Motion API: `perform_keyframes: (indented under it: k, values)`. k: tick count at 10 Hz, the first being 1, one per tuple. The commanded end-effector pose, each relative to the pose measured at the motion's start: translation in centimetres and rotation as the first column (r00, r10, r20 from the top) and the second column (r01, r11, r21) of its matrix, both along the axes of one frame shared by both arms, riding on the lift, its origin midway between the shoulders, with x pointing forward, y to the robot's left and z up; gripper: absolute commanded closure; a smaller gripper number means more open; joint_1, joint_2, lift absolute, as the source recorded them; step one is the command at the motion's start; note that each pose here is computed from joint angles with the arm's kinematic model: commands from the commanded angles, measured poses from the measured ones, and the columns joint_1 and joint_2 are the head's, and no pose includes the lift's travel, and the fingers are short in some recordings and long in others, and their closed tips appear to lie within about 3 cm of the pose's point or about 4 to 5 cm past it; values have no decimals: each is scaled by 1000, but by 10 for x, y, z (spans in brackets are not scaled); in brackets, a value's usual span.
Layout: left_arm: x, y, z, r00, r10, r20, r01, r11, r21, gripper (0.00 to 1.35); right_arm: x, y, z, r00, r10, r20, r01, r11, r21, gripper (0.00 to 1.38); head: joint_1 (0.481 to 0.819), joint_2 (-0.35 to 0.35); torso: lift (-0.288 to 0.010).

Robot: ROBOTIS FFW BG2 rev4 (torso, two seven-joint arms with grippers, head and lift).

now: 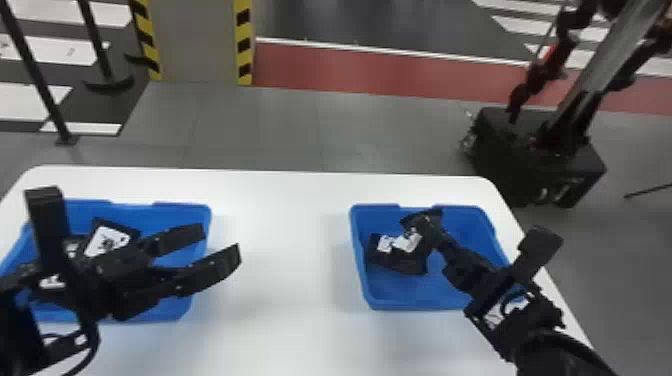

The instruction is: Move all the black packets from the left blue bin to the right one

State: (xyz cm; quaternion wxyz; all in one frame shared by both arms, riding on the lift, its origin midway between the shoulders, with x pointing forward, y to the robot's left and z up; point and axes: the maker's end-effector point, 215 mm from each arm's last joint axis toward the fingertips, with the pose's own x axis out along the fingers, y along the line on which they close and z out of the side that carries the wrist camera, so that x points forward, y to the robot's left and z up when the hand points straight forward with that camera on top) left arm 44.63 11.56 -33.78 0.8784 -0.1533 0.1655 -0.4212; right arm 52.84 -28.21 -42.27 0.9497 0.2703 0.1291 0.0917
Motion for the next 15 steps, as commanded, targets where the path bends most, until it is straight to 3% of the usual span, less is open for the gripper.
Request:
perform_keyframes:
  k: [1, 3, 4, 6, 7, 9, 11, 13, 15]
  values:
    - [-2, 18, 0, 999, 37, 5, -37, 999, 14, 114, 13, -25, -21, 998, -19, -54, 18, 999, -30, 1274, 695, -184, -110]
    - [2, 29, 9, 997, 66, 40, -66, 998, 21, 110, 23, -61, -30, 992, -92, -84, 86, 994, -69, 1246, 695, -196, -110]
    - [3, 32, 14, 996, 75, 57, -77, 997, 20, 111, 24, -73, -26, 989, -128, -72, 122, 989, -81, 1039, 695, -201, -110]
    - [1, 41, 23, 989, 107, 105, -111, 993, 34, 114, 17, -78, 6, 987, -162, -3, 161, 978, -131, 154, 695, -226, -110]
    - [-3, 52, 31, 980, 144, 138, -153, 986, 59, 116, 8, -72, 24, 987, -160, 33, 163, 973, -164, 44, 695, -227, -110]
    - [-11, 87, 33, 960, 226, 163, -249, 958, 140, 124, -26, -51, 83, 973, -167, 158, 191, 969, -156, 171, 695, -206, -110]
    - [-10, 126, 23, 943, 285, 173, -320, 919, 232, 117, -59, -29, 126, 965, -132, 226, 166, 976, -142, 180, 695, -154, -110]
    - [-10, 169, 6, 921, 353, 163, -388, 854, 347, 117, -77, 4, 161, 956, -71, 285, 100, 991, -89, 180, 695, -87, -110]
    - [-10, 205, -8, 894, 421, 156, -444, 778, 445, 124, -88, 32, 177, 947, -12, 321, 25, 999, -37, 182, 695, 23, -110]
